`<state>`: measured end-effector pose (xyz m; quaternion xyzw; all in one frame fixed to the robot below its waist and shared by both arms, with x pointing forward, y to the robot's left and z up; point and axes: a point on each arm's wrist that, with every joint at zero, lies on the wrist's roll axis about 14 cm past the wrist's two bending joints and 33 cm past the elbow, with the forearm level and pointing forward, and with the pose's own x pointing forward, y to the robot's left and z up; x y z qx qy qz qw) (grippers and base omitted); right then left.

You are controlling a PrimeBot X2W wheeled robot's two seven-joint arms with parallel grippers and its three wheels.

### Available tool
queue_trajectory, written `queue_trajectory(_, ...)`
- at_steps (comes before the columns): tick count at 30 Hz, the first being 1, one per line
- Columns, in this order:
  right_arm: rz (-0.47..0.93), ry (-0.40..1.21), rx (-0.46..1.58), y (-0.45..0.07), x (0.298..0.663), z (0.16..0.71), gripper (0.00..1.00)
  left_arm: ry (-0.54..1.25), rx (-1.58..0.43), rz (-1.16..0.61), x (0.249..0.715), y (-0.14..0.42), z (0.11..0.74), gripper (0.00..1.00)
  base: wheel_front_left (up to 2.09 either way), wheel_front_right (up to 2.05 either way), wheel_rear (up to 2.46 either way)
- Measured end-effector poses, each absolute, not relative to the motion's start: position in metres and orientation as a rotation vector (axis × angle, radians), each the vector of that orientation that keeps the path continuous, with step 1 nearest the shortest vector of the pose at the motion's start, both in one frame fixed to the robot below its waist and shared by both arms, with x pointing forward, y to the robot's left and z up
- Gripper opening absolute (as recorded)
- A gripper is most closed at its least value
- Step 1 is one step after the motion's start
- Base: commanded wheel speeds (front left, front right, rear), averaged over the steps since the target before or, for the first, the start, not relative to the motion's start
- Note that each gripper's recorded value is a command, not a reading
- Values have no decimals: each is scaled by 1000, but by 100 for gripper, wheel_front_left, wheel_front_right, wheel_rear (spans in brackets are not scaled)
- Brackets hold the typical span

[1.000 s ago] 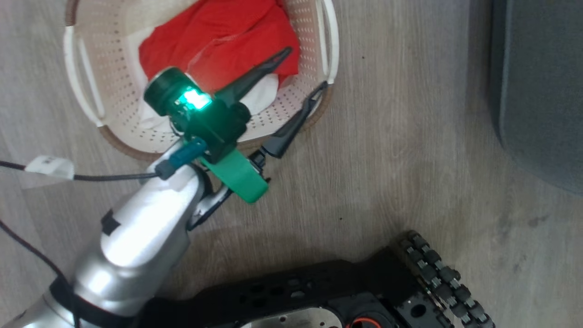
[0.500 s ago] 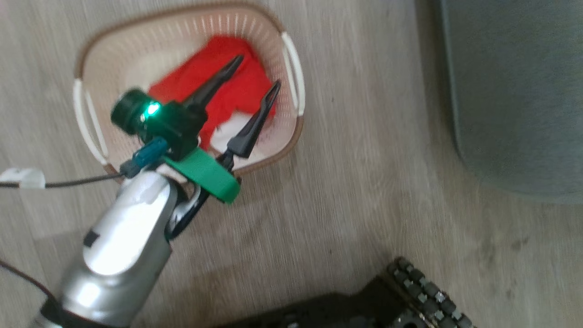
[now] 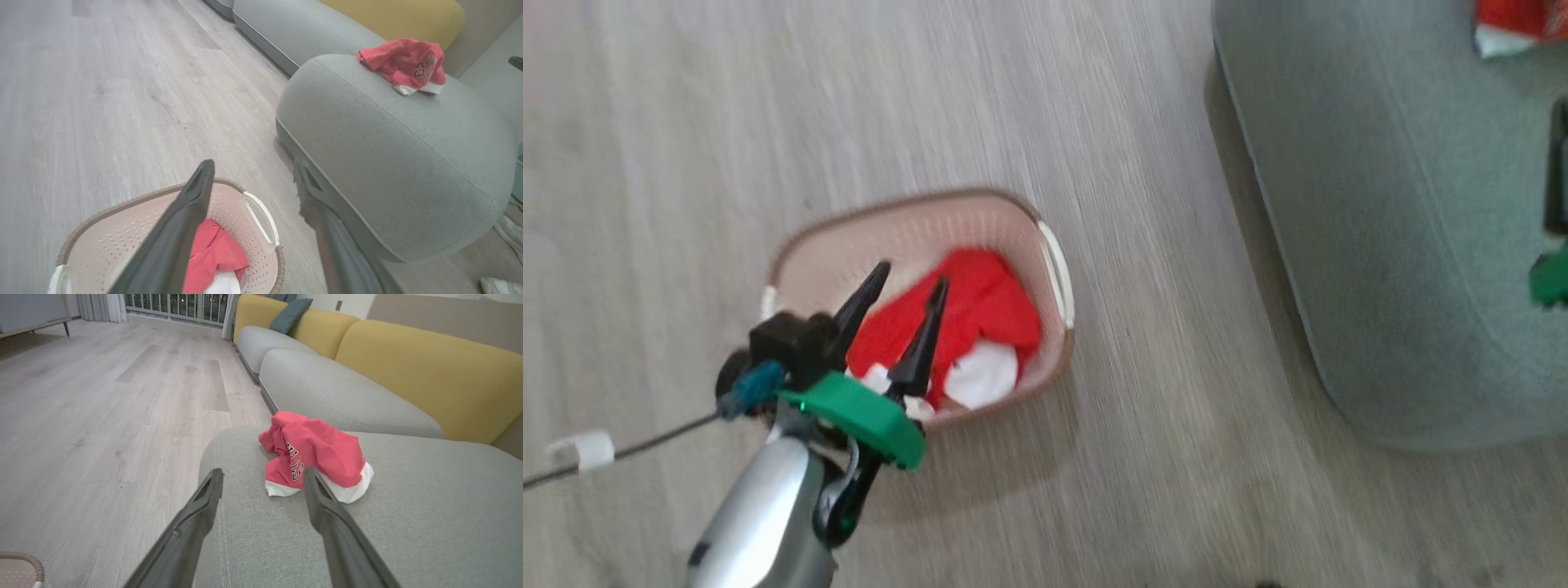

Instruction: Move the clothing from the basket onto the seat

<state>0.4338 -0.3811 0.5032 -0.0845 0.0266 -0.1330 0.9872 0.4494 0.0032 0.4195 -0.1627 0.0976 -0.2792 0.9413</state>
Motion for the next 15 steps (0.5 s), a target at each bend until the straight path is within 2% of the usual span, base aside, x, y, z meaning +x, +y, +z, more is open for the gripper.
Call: queue_trajectory(15, 2, -5, -39, -237, 409, 492, 100, 113, -253, -265, 413, 107, 454, 100, 0, 0, 0)
